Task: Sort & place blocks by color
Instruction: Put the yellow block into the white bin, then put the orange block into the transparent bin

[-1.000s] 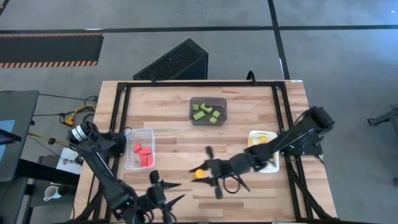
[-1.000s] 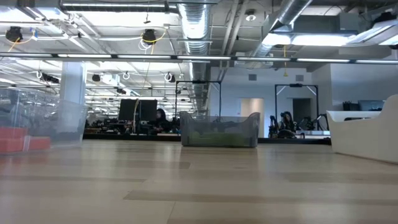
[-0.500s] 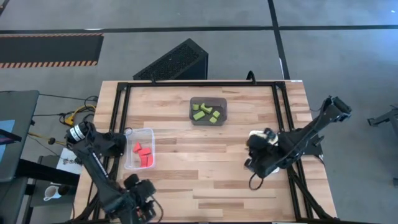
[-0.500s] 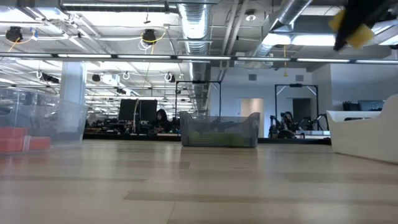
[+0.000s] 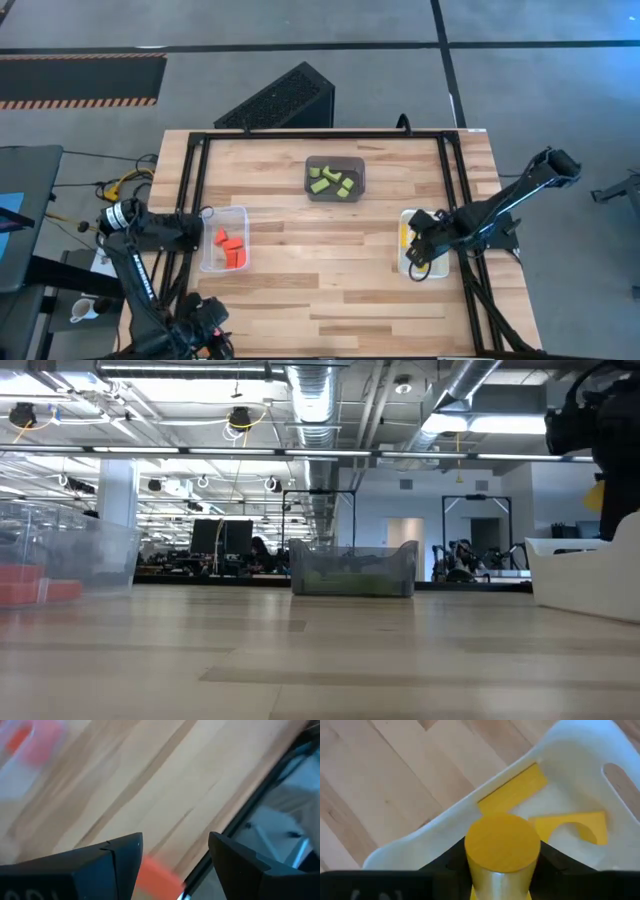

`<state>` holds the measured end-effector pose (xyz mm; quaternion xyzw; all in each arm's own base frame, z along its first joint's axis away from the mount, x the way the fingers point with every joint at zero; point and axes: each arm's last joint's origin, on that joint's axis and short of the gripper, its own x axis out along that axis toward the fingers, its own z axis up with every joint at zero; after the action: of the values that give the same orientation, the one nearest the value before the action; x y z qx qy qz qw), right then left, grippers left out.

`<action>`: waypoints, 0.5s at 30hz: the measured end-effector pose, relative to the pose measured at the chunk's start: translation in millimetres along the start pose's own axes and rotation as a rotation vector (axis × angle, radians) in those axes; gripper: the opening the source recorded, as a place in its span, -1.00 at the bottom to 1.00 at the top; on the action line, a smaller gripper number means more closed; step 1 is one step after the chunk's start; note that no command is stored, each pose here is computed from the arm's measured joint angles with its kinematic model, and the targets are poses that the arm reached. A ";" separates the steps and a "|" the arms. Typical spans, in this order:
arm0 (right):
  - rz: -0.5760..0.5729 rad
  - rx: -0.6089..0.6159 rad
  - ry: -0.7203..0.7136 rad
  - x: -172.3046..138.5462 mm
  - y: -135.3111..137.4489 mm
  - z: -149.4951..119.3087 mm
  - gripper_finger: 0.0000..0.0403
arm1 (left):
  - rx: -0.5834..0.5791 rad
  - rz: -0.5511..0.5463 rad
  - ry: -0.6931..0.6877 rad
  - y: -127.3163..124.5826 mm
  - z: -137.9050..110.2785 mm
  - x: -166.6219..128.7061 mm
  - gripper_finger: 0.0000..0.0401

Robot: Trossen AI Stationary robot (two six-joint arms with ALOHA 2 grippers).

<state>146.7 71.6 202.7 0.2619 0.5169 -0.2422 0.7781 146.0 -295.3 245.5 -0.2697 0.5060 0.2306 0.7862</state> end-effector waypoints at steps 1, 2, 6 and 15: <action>0.012 0.010 -0.005 0.1 -2.9 -0.1 -0.17 | -0.015 0.023 0.037 2.4 -2.5 2.3 0.04; 0.019 0.022 -0.007 0.1 -5.3 -0.2 -0.13 | -0.029 0.046 0.074 4.7 -4.9 4.1 0.04; 0.042 0.052 -0.008 -2.9 -8.9 0.4 0.00 | -0.085 0.113 0.182 11.1 -12.2 9.7 0.04; 0.061 0.053 0.028 -3.6 -8.7 -0.7 0.21 | -0.265 0.080 0.308 6.1 -20.9 18.5 0.04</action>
<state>139.4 66.0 204.5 0.3014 0.5131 -0.2284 0.7705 135.2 -302.8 220.1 -0.3824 0.5958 0.2823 0.6474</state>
